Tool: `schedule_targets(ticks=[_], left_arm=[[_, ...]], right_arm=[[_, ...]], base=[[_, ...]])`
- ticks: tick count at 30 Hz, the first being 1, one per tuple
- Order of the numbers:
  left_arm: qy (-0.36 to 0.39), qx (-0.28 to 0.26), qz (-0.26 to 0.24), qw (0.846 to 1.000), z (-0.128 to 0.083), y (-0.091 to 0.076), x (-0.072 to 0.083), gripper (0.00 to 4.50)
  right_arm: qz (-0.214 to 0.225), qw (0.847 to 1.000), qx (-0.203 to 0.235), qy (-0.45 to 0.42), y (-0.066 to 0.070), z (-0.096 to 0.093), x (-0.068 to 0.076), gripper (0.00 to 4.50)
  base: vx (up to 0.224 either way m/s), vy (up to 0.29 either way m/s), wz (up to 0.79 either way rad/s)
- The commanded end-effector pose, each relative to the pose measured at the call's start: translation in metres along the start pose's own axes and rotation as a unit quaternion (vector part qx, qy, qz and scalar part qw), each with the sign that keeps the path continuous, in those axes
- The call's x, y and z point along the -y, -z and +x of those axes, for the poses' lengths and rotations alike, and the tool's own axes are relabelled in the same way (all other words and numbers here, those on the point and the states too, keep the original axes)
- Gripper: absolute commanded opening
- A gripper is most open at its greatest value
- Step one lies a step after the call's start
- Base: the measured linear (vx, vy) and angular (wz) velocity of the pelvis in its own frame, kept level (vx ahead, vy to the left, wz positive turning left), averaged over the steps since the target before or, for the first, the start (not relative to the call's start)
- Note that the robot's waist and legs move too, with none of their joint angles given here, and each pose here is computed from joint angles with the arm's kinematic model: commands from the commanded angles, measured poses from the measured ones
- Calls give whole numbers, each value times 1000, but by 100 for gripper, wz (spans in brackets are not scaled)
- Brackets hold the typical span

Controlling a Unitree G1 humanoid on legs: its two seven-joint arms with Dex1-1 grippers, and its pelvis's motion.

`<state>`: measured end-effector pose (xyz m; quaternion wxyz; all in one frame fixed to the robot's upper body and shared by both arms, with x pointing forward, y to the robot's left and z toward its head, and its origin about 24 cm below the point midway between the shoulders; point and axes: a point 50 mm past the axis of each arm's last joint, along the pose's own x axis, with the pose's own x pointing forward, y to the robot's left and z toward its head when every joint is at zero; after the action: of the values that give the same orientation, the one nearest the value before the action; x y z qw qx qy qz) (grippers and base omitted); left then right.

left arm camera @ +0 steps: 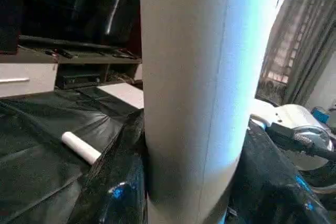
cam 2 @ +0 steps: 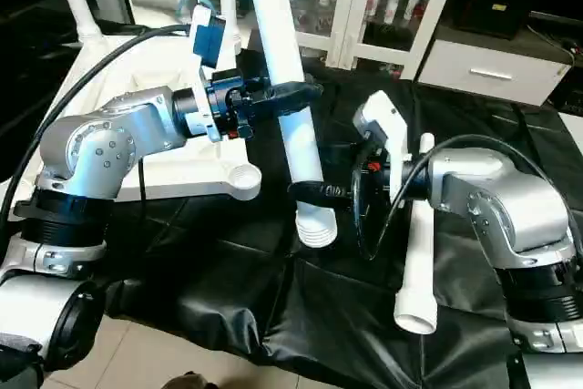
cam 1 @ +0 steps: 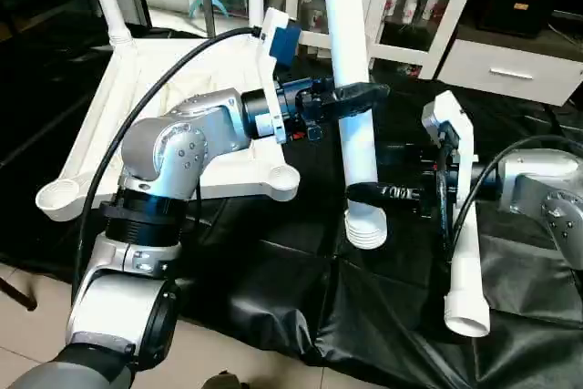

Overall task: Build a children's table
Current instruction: Pick table leg

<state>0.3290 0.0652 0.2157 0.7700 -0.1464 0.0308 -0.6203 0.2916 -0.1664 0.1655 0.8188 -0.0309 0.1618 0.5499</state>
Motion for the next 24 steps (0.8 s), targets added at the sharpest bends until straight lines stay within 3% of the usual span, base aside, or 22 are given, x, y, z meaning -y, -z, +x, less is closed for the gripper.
schedule_targets(ticks=[1, 10, 20, 24], left_arm=[[23, 7, 19, 1000, 4, -13, 8, 176], [75, -18, 37, 996, 2, -9, 15, 176], [96, -26, 50, 994, 4, -10, 19, 176], [109, -36, 56, 992, 5, -8, 21, 176]], right_arm=[[-11, 1000, -4, -1, -6, -3, -1, 450], [-7, 1000, -5, -14, -5, -4, -2, 450], [4, 997, -22, -71, 7, 1, -16, 450], [-2, 995, -47, -86, 15, 9, -21, 450]], base=[[0, 0, 0], [0, 0, 0], [0, 0, 0], [0, 0, 0]])
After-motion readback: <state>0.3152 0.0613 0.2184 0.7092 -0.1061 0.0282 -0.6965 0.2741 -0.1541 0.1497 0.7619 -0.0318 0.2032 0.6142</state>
